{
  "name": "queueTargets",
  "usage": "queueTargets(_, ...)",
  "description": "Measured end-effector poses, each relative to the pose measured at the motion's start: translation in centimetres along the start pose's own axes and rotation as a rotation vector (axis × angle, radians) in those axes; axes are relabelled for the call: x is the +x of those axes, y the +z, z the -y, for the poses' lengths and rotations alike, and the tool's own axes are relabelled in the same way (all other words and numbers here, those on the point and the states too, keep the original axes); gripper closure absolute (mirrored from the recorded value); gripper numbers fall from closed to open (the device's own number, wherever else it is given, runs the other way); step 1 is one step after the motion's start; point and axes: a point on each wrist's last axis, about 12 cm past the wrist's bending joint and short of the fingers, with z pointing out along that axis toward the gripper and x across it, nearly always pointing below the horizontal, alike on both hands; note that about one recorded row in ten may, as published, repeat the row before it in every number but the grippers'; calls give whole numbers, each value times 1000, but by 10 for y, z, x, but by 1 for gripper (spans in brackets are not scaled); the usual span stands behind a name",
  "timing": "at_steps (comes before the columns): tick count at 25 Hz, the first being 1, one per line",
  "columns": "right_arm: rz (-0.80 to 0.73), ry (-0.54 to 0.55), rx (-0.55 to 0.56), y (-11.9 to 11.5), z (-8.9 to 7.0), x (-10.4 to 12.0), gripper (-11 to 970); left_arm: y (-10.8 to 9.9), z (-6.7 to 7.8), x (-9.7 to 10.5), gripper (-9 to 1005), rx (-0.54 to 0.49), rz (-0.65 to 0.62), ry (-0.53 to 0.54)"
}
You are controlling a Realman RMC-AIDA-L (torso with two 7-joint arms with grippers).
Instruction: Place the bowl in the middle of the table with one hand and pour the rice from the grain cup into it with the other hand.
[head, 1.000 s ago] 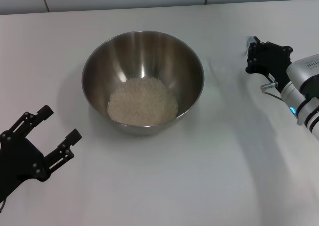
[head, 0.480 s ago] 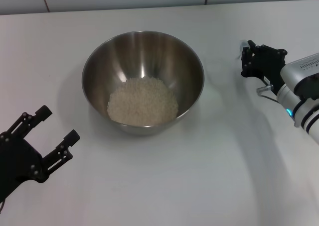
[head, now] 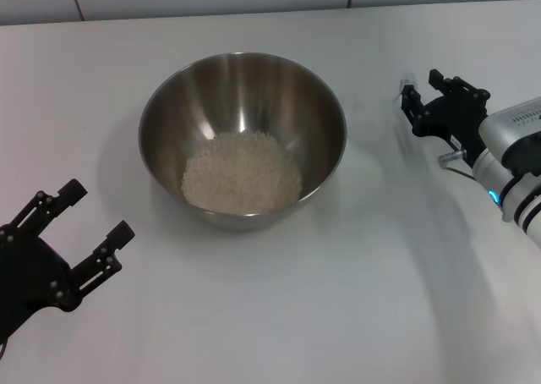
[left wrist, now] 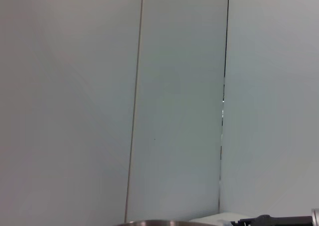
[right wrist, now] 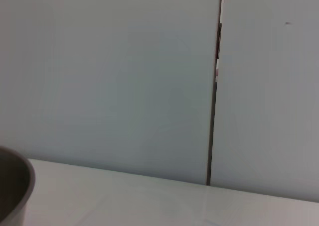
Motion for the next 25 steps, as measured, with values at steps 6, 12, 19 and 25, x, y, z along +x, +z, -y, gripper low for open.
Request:
queueTargets(6, 7, -2, -10, -7, 0, 4, 526, 0, -1, -1, 188, 4, 5, 0)
queueTargets(12, 37, -4, -15, -18, 1, 8, 434, 0, -1, -1, 188, 4, 5, 0)
queueTargets(19, 92, 8, -4, -41, 5, 15, 387, 0, 0, -1, 188, 4, 3, 5)
queueTargets(25, 221, 143, -15, -64, 20, 10, 388, 0, 0, 0, 188, 3, -3, 4)
